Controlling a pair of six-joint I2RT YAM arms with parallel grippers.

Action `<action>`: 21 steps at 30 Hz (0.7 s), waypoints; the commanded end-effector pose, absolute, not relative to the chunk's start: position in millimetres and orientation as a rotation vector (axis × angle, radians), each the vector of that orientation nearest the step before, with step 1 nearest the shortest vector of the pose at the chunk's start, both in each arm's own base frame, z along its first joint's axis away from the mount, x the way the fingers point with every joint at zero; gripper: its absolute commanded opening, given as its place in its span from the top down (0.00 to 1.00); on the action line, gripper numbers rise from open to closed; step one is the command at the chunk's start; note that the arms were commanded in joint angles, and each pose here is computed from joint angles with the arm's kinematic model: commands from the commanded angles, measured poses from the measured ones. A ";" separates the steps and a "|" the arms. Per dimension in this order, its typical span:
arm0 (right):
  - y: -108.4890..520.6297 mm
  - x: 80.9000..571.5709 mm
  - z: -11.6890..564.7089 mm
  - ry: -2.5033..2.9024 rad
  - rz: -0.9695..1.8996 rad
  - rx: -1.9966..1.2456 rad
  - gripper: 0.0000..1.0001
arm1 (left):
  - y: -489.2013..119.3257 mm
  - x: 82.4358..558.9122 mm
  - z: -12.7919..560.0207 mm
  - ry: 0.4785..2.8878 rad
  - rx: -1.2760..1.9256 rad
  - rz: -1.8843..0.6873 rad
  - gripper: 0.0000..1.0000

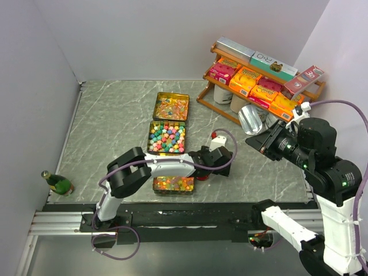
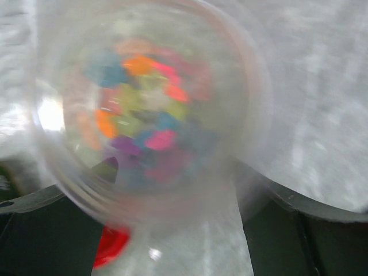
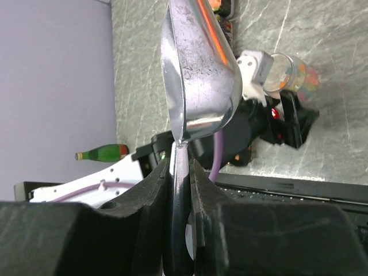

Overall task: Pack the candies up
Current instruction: Adjust the packing bottle at the center of the board.

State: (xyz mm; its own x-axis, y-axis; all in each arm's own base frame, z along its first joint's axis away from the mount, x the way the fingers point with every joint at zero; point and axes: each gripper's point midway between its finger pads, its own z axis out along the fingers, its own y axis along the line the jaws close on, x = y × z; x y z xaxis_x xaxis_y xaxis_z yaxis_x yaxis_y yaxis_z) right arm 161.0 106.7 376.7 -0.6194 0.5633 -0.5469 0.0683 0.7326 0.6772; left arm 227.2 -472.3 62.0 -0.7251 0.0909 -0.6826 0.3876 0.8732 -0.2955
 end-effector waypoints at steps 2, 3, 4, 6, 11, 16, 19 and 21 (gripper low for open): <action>105.4 164.9 376.5 2.119 0.798 0.500 1.00 | -451.6 279.7 61.9 2.336 0.152 -0.439 0.12; 105.5 165.0 375.6 2.120 0.800 0.504 1.00 | -450.4 286.7 63.8 2.326 0.134 -0.437 0.12; 106.3 164.7 374.7 2.123 0.804 0.503 1.00 | -446.5 297.2 65.9 2.316 0.116 -0.432 0.12; 107.6 164.5 373.8 2.126 0.812 0.507 1.00 | -446.2 310.7 71.2 2.300 0.090 -0.435 0.12; 108.1 164.7 374.8 2.120 0.822 0.513 1.00 | -443.9 346.5 73.9 2.291 0.031 -0.447 0.12; 109.5 166.8 374.7 2.120 0.827 0.517 1.00 | -450.6 364.2 67.5 2.271 0.072 -0.451 0.13; 111.9 168.5 373.1 2.130 0.837 0.516 1.00 | -451.6 374.6 64.0 2.269 0.083 -0.437 0.13; 113.2 168.8 371.3 2.138 0.842 0.517 1.00 | -452.6 376.9 67.0 2.264 0.092 -0.440 0.12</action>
State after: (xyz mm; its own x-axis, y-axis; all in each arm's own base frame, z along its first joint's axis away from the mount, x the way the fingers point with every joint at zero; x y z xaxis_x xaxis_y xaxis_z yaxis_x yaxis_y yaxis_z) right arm 162.3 109.8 364.6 -0.6385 0.5788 -0.5072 0.1052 0.7185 0.6875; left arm 365.2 -440.4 53.4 -0.6962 -0.0813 -0.7132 0.1657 0.9485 -0.2699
